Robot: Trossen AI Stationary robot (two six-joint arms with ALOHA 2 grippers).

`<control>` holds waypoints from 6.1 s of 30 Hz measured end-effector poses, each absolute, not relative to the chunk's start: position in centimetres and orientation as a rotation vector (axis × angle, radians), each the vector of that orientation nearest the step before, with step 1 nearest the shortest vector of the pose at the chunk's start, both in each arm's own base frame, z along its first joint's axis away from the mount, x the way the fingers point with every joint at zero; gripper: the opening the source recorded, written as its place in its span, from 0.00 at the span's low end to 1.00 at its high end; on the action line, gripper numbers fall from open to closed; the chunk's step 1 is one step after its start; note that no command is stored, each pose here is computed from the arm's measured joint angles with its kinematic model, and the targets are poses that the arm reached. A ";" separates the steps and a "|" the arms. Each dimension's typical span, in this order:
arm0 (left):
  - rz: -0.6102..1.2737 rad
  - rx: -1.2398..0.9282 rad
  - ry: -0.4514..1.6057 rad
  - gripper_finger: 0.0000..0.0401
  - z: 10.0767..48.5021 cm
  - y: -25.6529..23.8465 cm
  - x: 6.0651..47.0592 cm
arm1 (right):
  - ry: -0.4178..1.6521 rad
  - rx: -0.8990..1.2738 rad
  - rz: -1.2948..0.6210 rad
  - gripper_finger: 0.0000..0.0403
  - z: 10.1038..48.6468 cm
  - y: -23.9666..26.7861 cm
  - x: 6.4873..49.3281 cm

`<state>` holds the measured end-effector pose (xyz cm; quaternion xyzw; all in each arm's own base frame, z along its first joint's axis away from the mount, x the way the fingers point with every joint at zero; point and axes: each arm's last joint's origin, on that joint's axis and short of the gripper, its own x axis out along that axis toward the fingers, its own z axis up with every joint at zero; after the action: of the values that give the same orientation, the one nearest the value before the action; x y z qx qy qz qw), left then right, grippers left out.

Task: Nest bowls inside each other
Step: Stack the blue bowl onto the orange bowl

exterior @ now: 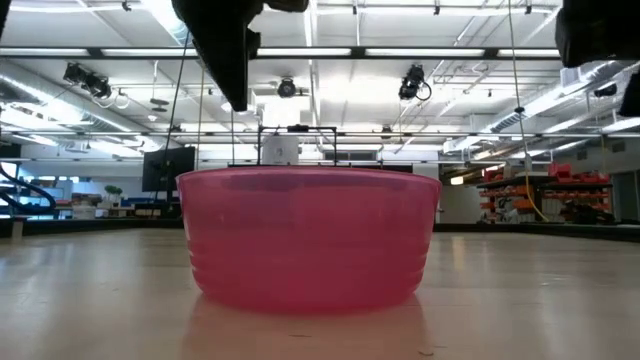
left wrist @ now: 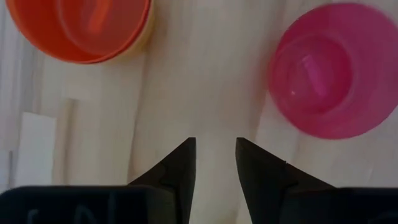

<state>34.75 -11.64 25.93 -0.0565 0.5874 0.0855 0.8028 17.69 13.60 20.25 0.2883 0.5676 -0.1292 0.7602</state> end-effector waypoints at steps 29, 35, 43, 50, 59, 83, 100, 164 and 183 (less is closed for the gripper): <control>0.318 -0.368 1.015 0.28 26.5 -14.7 35.5 | 1.400 0.453 -0.259 0.19 18.2 16.7 14.9; 0.329 -0.367 1.008 0.28 26.5 -14.7 35.5 | 1.361 0.452 -0.130 0.19 17.4 18.1 16.1; 0.328 -0.364 1.008 0.29 26.5 -14.7 35.5 | 1.365 0.454 -0.140 0.19 17.2 18.1 16.2; 0.326 -0.357 1.008 0.27 26.5 -14.7 35.5 | 1.341 0.480 -0.111 0.19 17.2 18.5 16.5; 0.322 -0.349 1.009 0.29 26.5 -14.7 35.5 | 1.365 0.463 -0.126 0.19 16.4 18.7 16.7; 0.331 -0.343 1.002 0.27 26.5 -14.6 35.5 | 1.387 0.371 -0.157 0.11 14.8 18.0 18.0; 0.336 -0.339 0.999 0.27 26.5 -14.6 35.5 | 1.379 0.276 -0.094 0.01 14.8 16.0 19.8; 0.705 -0.299 1.118 0.02 28.6 -19.6 24.5 | 1.174 0.274 -0.053 0.00 22.2 -7.8 39.4; 0.758 -0.377 1.102 0.13 25.7 -20.1 23.9 | 1.285 0.222 -0.144 0.00 19.4 -8.4 39.6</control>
<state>23.91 -20.15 25.75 -0.1738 0.5076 0.3491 0.7683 39.59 -8.40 19.43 0.1034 0.5974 -0.0670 0.7924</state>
